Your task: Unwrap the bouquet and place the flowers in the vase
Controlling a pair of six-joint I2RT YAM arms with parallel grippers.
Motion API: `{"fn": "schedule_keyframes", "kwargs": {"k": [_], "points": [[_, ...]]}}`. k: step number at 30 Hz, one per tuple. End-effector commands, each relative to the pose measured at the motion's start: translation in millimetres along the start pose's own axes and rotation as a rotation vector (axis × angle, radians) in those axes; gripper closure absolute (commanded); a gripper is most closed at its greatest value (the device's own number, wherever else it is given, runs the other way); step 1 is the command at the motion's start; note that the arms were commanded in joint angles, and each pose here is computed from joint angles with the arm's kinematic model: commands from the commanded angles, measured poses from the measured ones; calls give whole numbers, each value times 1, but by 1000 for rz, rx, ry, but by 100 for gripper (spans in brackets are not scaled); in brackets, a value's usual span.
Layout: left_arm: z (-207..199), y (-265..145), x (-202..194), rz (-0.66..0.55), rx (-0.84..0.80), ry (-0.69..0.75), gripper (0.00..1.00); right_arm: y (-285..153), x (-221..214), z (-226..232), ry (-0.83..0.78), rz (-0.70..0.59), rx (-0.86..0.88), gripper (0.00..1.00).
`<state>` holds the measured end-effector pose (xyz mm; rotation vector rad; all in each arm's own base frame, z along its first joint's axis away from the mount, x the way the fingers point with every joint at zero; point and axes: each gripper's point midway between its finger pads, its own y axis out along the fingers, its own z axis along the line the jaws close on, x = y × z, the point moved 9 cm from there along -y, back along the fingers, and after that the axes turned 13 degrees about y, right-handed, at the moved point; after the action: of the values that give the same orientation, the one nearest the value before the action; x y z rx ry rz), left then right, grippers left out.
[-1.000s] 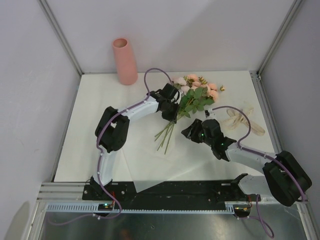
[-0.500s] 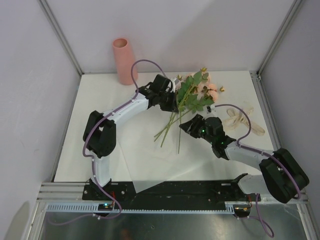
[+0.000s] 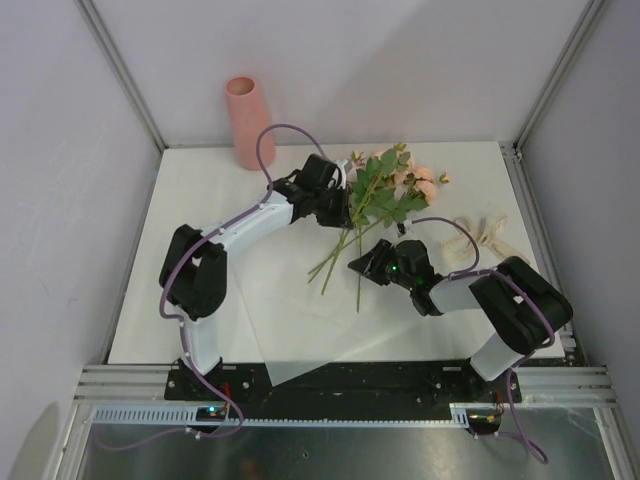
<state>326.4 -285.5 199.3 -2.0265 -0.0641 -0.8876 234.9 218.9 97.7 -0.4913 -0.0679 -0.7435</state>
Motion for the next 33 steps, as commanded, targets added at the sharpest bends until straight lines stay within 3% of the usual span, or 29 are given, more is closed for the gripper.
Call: {"fn": "schedule_keyframes", "kwargs": {"k": [1,14,25,33], "points": [[-12,-43,27,-181,16,52,100,-5,6,19,-14,3,123,63],[-18,-74,4,-296,-37,107,100,-48,46,92,9,-141,317,44],[-29,-107,7,-504,-68,60,100,-50,1,120,-90,70,476,42],[-45,-124,2,-590,-192,100,100,-40,-14,118,-112,139,460,43]]}}
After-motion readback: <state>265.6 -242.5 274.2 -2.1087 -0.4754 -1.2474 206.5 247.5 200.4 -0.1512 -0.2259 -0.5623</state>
